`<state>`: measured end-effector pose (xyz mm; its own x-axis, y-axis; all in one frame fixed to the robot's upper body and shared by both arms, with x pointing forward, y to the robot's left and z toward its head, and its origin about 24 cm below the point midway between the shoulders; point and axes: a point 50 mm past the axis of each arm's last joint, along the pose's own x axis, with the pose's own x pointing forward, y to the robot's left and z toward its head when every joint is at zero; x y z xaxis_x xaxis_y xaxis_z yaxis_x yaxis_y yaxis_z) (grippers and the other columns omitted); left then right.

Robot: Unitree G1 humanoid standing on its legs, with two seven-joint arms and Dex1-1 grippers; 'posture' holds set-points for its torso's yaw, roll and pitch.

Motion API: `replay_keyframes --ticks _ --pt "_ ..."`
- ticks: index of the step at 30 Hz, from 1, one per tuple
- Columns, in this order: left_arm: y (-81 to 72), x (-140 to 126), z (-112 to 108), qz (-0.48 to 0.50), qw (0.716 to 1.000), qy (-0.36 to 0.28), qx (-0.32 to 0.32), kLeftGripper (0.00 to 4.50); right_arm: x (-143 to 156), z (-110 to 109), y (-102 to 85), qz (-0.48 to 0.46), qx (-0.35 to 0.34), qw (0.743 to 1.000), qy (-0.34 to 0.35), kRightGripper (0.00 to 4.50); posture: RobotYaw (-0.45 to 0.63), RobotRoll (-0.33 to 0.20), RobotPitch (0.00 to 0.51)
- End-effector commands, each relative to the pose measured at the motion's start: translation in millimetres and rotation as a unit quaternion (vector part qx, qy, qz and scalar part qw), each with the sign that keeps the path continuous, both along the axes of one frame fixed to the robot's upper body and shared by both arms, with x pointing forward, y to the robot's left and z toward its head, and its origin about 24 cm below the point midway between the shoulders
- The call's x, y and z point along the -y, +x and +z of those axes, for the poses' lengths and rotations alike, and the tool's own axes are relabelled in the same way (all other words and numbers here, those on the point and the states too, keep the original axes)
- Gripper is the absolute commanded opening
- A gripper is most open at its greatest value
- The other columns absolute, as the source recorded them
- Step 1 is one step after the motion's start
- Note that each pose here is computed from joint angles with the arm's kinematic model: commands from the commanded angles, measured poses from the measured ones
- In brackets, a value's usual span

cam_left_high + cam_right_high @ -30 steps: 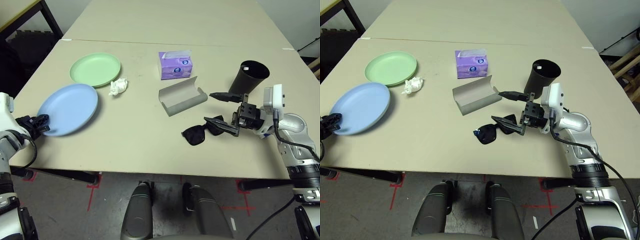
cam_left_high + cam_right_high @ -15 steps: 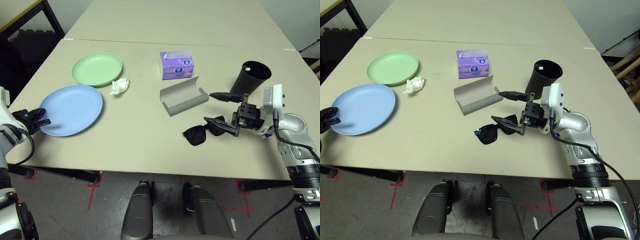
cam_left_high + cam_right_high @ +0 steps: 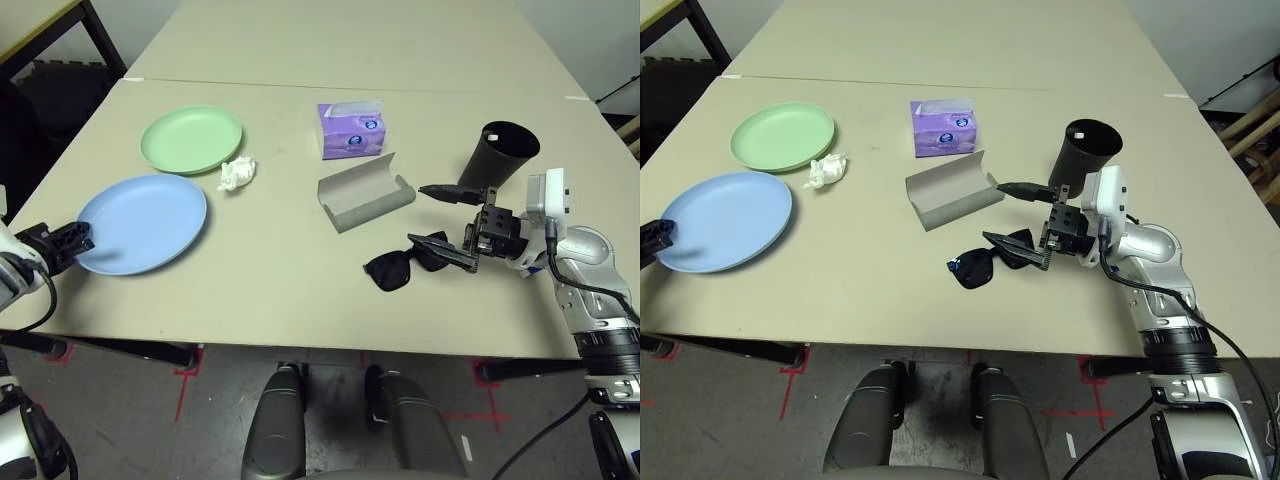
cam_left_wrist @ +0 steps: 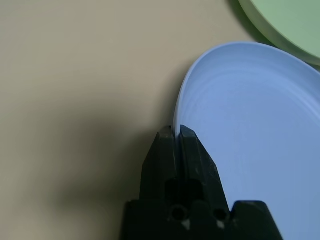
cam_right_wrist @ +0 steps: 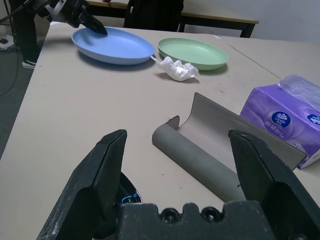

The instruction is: Organize and tidy the items on the table.

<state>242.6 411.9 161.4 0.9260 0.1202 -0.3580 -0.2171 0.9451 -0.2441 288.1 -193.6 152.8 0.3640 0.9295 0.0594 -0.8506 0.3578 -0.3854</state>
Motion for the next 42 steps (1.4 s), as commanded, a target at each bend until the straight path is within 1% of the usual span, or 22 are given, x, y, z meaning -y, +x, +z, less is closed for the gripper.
replay_keyframes --ticks 1,3,7,13,17,21,23,27,29,31,37,42 --pt "-3.1 -1 8 0.002 1.0 -0.002 0.009 0.02 0 -2 -0.2 0.002 0.0 1.0 -0.005 4.5 0.17 0.0 0.185" --pt "-0.3 3 13 -0.003 1.0 -0.006 0.02 0.02 0 -1 0.0 0.002 0.0 1.0 -0.005 4.5 0.17 0.0 0.185" --pt "10.0 13 29 -0.019 0.999 -0.004 0.046 0.02 -1 -2 -0.6 0.003 -0.001 1.0 -0.005 4.5 0.16 0.0 0.183" --pt "19.8 19 40 -0.025 0.998 -0.002 0.059 0.02 -3 -3 -0.4 0.003 0.0 1.0 -0.004 4.5 0.16 0.0 0.181" --pt "35.1 20 45 -0.02 0.998 0.005 0.064 0.02 -4 -3 -0.3 0.004 0.0 1.0 -0.003 4.5 0.16 0.0 0.179" --pt "56.3 26 48 -0.025 0.997 0.007 0.069 0.02 -5 -4 -0.8 0.006 -0.001 1.0 -0.003 4.5 0.16 0.0 0.179" --pt "62.6 27 49 -0.025 0.997 0.009 0.07 0.02 -5 -4 -0.9 0.006 -0.001 1.0 -0.003 4.5 0.15 0.0 0.178" --pt "83.9 30 51 -0.006 0.997 0.022 0.078 0.02 -5 -3 -1.8 0.006 0.001 1.0 -0.003 4.5 0.15 0.0 0.179" --pt "97.5 36 55 0.008 0.995 0.031 0.093 0.02 -4 -3 -3.3 0.006 0.001 1.0 -0.005 4.5 0.14 0.0 0.179" --pt "108.0 43 57 0.015 0.994 0.035 0.101 0.02 -4 -2 -4.4 0.005 0.002 1.0 -0.006 4.5 0.14 0.0 0.179" --pt "127.4 61 59 0.038 0.991 0.028 0.123 0.02 -4 0 -4.4 0.003 0.005 1.0 -0.005 4.5 0.14 0.0 0.18" --pt "139.8 78 61 0.043 0.99 0.029 0.133 0.02 -4 2 -2.5 -0.009 0.01 1.0 0.001 4.5 0.13 0.0 0.18"
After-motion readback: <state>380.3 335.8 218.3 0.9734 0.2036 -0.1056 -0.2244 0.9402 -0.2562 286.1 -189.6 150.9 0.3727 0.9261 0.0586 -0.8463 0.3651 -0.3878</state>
